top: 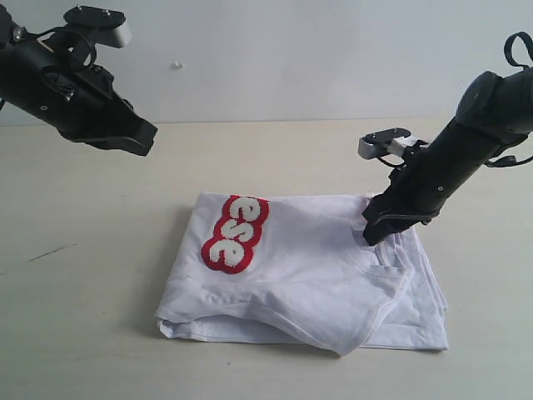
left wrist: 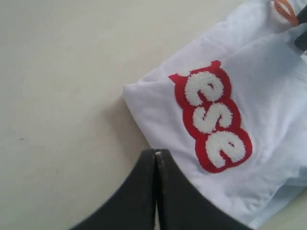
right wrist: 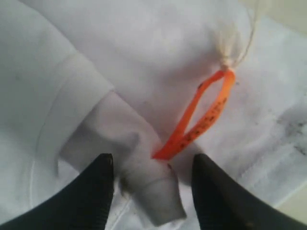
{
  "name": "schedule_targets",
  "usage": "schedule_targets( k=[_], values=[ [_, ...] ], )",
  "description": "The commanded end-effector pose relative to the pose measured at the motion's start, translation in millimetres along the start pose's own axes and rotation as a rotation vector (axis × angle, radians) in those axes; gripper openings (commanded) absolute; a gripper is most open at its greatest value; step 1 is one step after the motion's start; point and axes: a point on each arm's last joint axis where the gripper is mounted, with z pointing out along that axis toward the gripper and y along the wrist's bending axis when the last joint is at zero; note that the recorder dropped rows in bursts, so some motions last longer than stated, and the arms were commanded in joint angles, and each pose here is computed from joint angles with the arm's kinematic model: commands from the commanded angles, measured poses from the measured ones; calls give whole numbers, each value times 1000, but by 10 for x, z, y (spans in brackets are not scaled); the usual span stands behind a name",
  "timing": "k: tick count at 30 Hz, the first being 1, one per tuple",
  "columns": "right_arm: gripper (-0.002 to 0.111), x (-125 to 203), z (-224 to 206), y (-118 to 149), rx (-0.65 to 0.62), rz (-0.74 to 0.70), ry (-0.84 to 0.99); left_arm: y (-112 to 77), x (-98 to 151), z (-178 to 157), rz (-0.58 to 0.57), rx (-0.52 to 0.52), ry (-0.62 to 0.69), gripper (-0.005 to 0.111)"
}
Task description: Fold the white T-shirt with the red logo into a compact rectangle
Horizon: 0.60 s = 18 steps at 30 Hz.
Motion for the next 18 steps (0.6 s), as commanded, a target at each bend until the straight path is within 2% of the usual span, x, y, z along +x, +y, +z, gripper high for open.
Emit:
schedule_targets(
  k=[1, 3, 6, 8, 9, 14, 18],
  values=[
    [49, -16, -10, 0, 10, 5, -9, 0, -4, -28, -2, -5, -15, 0],
    [43, -15, -16, 4, 8, 16, -8, 2, -6, -28, -2, -6, -18, 0],
    [21, 8, -16, 26, -17, -1, 17, 2, -6, -28, -2, -6, -18, 0],
    [3, 31, -18, 53, -47, -35, 42, 2, -6, -28, -2, -6, -18, 0],
    [0, 32, -24, 60, -55, -50, 48, 2, -6, -28, -2, -6, -18, 0],
    [0, -101, -234, 141, -79, -98, 31, 5, -10, -28, 1, -10, -23, 0],
    [0, -253, -608, 318, -3, -217, -25, 15, -26, -29, 3, -22, -40, 0]
  ],
)
